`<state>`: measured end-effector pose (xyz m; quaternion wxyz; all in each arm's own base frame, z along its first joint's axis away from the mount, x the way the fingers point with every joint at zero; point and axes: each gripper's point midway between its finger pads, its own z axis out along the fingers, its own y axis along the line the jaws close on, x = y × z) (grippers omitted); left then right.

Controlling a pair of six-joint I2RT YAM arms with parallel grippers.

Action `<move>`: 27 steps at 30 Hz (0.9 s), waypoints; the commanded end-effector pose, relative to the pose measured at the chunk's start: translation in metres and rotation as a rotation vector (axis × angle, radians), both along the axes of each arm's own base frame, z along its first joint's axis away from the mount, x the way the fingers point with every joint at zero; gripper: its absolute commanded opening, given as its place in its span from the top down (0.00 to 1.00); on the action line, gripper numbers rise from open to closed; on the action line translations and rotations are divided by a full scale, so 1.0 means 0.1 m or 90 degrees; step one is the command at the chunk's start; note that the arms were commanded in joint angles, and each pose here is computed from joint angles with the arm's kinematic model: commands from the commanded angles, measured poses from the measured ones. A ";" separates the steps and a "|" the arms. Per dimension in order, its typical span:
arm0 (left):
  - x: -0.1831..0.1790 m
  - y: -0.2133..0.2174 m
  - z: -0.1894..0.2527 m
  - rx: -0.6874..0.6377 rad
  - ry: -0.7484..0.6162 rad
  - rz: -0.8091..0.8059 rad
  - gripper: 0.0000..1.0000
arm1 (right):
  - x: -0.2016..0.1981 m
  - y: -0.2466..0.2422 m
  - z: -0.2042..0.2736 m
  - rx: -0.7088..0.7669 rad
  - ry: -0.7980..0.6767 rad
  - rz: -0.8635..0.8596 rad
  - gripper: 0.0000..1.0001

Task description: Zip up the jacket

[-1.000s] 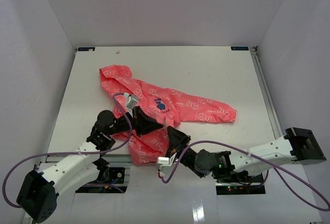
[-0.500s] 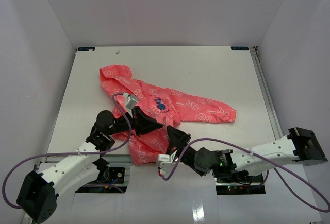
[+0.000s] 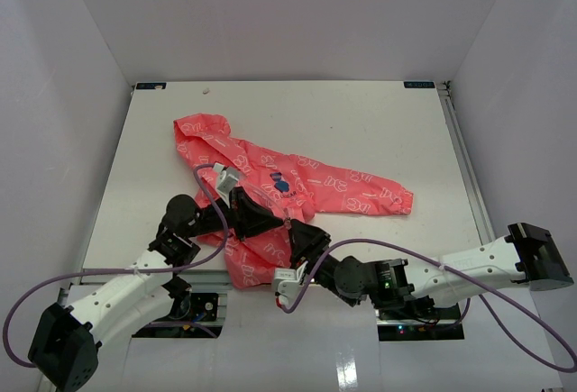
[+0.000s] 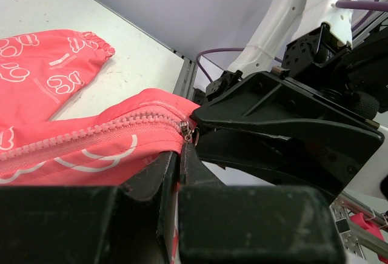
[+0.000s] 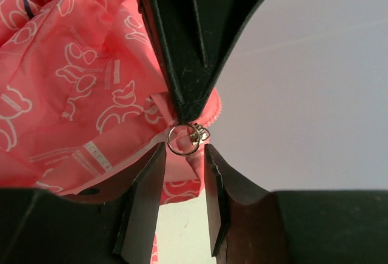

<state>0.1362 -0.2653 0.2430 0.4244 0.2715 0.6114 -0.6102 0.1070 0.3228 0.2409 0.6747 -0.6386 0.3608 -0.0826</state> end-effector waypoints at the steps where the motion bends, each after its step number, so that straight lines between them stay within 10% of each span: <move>1: -0.06 0.01 0.12 -0.015 -0.023 -0.011 1.00 | -0.01 0.06 0.16 0.030 0.018 0.003 0.60; 27: 0.00 0.00 0.09 -0.004 -0.014 0.000 1.00 | -0.03 0.07 0.27 0.046 -0.024 -0.006 0.56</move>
